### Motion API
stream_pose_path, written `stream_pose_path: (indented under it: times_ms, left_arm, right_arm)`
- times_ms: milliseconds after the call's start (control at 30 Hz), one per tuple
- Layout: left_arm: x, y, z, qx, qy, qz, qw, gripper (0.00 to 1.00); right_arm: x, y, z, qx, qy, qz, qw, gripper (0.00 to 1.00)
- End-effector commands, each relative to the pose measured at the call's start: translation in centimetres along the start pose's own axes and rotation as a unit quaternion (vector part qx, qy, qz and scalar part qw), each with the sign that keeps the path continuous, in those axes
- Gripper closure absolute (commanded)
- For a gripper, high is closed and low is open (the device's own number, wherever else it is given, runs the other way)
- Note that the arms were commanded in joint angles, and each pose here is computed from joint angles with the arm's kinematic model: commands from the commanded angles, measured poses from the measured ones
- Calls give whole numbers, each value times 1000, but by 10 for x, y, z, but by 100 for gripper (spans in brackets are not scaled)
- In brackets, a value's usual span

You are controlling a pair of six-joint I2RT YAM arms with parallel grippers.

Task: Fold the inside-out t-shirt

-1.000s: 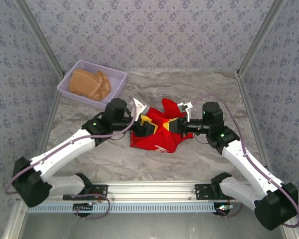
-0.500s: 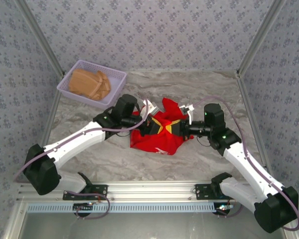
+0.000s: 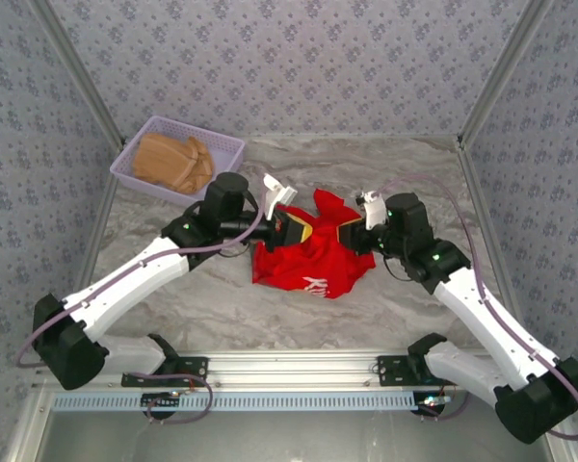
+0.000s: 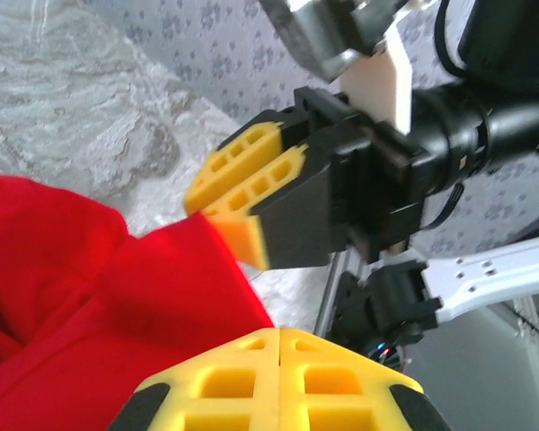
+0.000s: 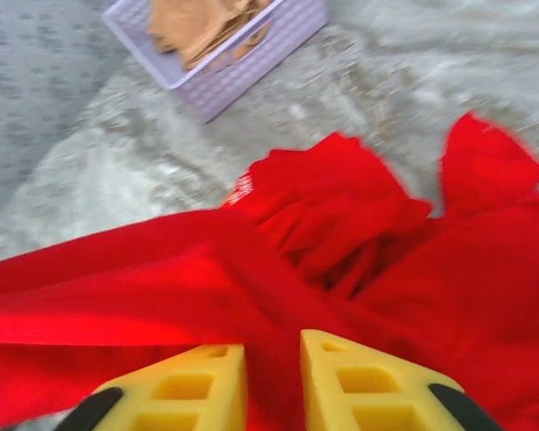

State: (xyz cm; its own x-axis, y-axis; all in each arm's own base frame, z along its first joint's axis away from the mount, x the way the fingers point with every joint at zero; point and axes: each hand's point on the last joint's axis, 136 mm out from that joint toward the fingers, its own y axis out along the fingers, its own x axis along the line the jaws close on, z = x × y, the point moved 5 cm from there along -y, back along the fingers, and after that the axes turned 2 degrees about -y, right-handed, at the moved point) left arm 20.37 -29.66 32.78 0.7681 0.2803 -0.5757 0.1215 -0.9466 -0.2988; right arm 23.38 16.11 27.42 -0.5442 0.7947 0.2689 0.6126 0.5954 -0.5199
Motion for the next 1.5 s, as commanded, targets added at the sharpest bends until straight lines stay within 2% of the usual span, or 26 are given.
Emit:
stream_pose_path:
  times_ms: [0,67,133,233,300,433,533,600,700,800,833,867,967,1000,1133,1233,1367,1467]
  left_arm:
    - [-10,-9,-19,-25,-60,-3,998,100]
    - [-6,-11,-24,-33,-89,-21,995,100]
    - [-4,-12,-27,-45,-107,-30,993,100]
    - [1,-15,-29,-54,-122,-57,989,100]
    - [6,-16,-30,-59,-134,-79,986,100]
    - [9,-14,-32,-58,-154,-89,982,100]
    - [8,-15,-32,-61,-158,-84,982,100]
    - [9,-16,-32,-63,-158,-86,982,100]
    - [8,-17,-30,-64,-158,-86,982,100]
    - [8,-17,-29,-64,-156,-85,982,100]
    - [8,-17,-29,-65,-155,-85,982,100]
    - [9,-18,-29,-64,-153,-86,982,100]
    - [11,-19,-30,-67,-147,-94,982,100]
    - [14,-20,-32,-71,-146,-100,982,100]
    - [40,-31,-40,-106,-138,-165,971,99]
    - [65,-39,-42,-124,-134,-217,959,85]
    - [61,-44,-36,-107,-106,-208,966,60]
    - [56,-52,-23,-106,-95,-201,969,53]
  right_arm:
    - [-16,-14,-14,-4,-37,127,991,68]
    - [-12,-21,-15,0,-62,141,988,64]
    - [0,-28,-13,-7,-92,113,989,62]
    - [33,-39,-2,-30,-115,-5,993,61]
    - [59,-46,6,-44,-126,-98,986,61]
    - [90,-41,17,-42,-135,-180,973,60]
    - [99,-19,19,-29,-134,-172,975,60]
    - [93,-2,16,-22,-125,-125,984,58]
    - [86,16,9,-33,-111,-87,989,54]
    - [85,31,6,-35,-106,-74,991,55]
    - [86,33,5,-39,-106,-76,991,56]
    - [89,35,5,-39,-106,-87,990,62]
    - [92,31,9,-30,-98,-126,987,96]
    - [92,27,9,-29,-94,-141,985,100]
    - [88,1,15,-33,-69,-215,974,100]
    - [85,-17,9,-71,-30,-271,960,100]
    - [69,-26,-3,-113,23,-298,948,100]
    - [59,-23,-7,-125,42,-298,945,100]
